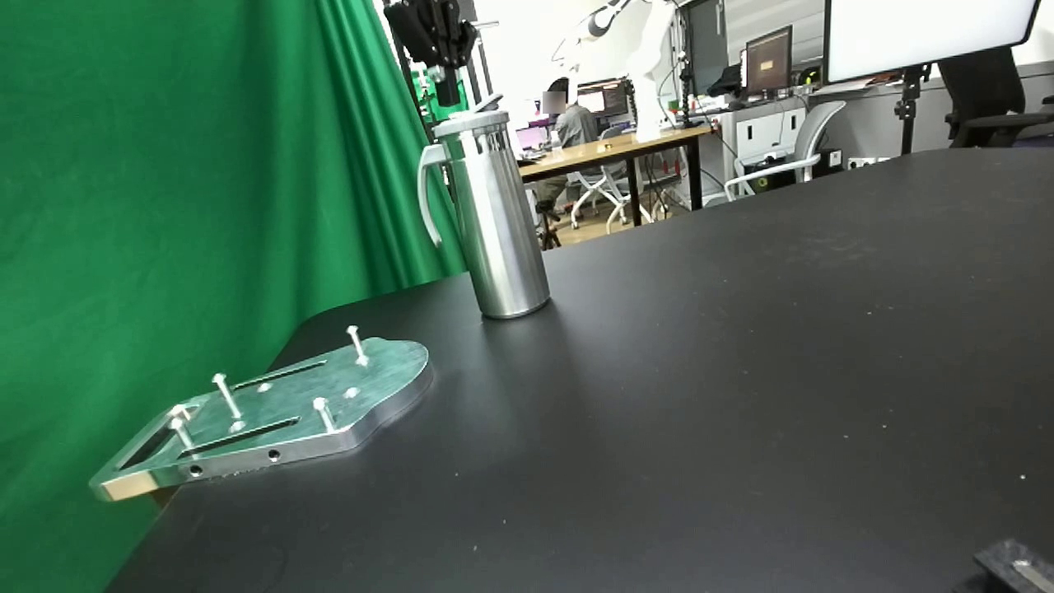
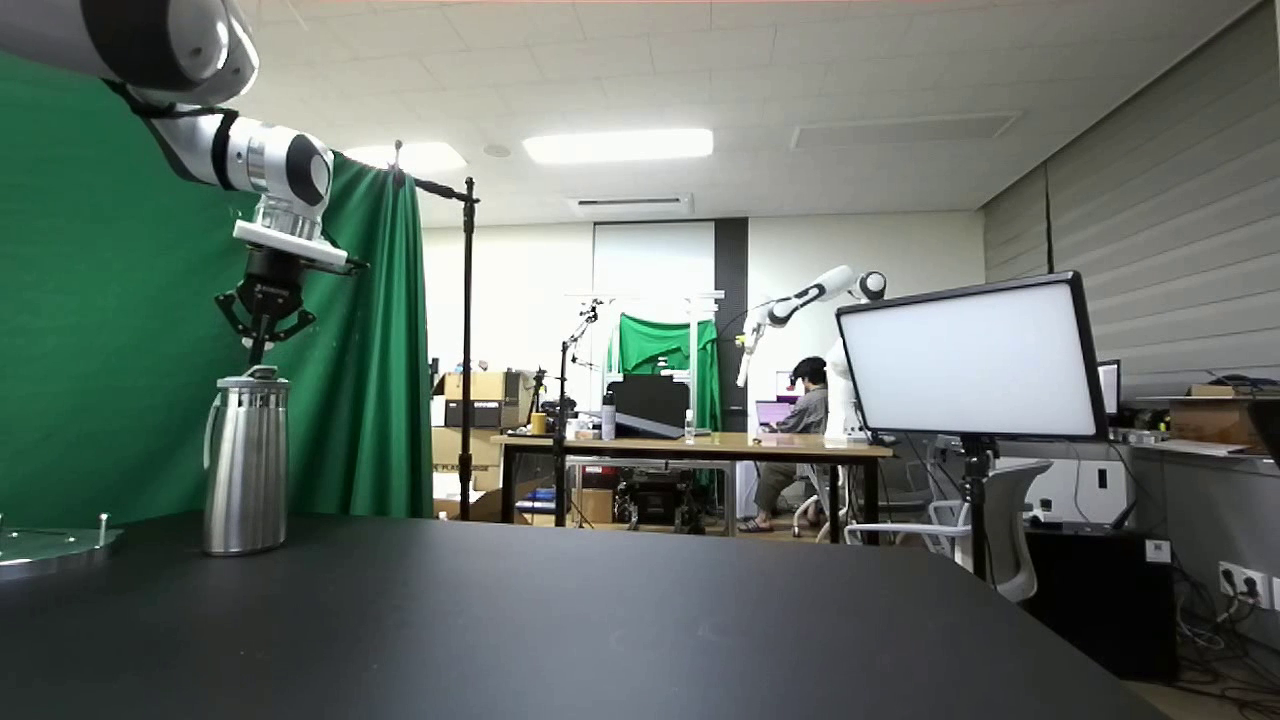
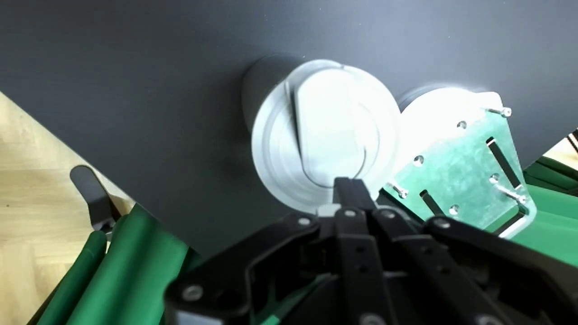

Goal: Open the mouth of the flask

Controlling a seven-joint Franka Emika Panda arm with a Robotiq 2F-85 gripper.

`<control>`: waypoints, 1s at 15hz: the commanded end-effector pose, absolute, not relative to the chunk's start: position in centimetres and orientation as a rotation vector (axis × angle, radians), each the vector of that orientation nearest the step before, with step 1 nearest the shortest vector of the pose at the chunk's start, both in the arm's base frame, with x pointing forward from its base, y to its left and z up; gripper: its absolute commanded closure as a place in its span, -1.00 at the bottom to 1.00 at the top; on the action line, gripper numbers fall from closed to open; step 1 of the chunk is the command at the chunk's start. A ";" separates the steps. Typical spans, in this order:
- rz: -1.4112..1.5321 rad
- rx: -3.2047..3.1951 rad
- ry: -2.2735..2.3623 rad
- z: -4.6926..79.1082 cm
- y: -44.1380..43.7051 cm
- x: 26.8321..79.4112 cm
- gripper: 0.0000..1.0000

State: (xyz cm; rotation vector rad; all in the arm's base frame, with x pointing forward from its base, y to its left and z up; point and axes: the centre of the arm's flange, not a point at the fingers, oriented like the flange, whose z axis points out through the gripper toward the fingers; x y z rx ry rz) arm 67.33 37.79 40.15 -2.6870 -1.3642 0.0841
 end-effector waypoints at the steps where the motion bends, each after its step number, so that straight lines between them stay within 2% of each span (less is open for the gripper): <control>1: 0.023 -2.720 -1.346 44.4 37.6 67.7 1.00; 3: 0.006 -2.737 -1.356 45.4 36.8 67.2 1.00; 4: 0.003 -2.747 -1.340 45.8 36.3 66.9 0.48; 5: 0.003 -2.748 -1.334 46.0 35.6 66.6 0.46; 15: -0.059 -2.826 -1.221 50.1 29.9 64.3 -0.87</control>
